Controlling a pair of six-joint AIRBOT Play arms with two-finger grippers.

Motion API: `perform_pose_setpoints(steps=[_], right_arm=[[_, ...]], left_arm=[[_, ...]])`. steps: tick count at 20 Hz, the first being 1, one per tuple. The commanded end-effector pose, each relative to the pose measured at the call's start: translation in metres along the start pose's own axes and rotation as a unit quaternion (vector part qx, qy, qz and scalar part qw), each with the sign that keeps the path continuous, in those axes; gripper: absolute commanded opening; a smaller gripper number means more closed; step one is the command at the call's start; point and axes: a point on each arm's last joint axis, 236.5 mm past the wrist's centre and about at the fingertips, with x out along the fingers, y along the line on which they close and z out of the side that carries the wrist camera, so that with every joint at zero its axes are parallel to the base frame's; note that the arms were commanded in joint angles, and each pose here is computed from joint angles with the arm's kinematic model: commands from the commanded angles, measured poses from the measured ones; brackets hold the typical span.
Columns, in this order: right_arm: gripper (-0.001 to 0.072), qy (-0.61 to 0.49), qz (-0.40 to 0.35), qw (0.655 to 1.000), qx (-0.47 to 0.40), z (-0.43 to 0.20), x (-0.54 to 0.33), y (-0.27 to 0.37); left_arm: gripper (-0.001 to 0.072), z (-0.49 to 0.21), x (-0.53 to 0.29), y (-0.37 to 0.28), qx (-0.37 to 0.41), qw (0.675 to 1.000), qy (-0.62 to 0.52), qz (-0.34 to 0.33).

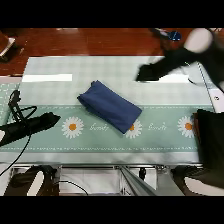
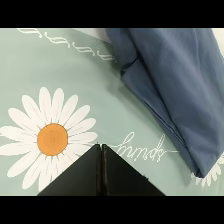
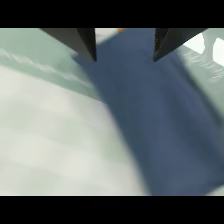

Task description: Fold the shirts.

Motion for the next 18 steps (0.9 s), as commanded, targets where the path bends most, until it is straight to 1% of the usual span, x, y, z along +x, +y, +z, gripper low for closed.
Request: perform_pose_setpoints(steps=[1,3,4,5,7,10,18], right_arm=[[0.0404,-0.134,-0.072,0.975,0.164,-0.069,-0.011,-0.071],[0.0404,-0.158,0.009,0.949,0.274,-0.117,0.022,-0.058],[0.0404,-0.146,0.04,0.936,0.317,-0.138,0.041,-0.052],[0.0404,-0.126,0.053,0.932,0.337,-0.155,0.057,-0.047],[0.0404,-0.081,0.057,0.939,0.331,-0.176,0.081,-0.036],[0.0405,-0.035,0.057,0.941,0.33,-0.185,0.111,-0.028],[0.0404,0.057,0.108,0.946,0.301,-0.162,0.165,0.004]], left_arm=[[0.0015,0.0,0.0,0.0,0.0,1.0,0.0,0.0],[0.0015,0.0,0.0,0.0,0.0,1.0,0.0,0.0],[0.0015,0.0,0.0,0.0,0.0,1.0,0.0,0.0],[0.0015,0.0,0.0,0.0,0.0,1.0,0.0,0.0],[0.0015,0.0,0.0,0.0,0.0,1.0,0.0,0.0],[0.0015,0.0,0.0,0.0,0.0,1.0,0.0,0.0],[0.0015,0.0,0.0,0.0,0.0,1.0,0.0,0.0]])
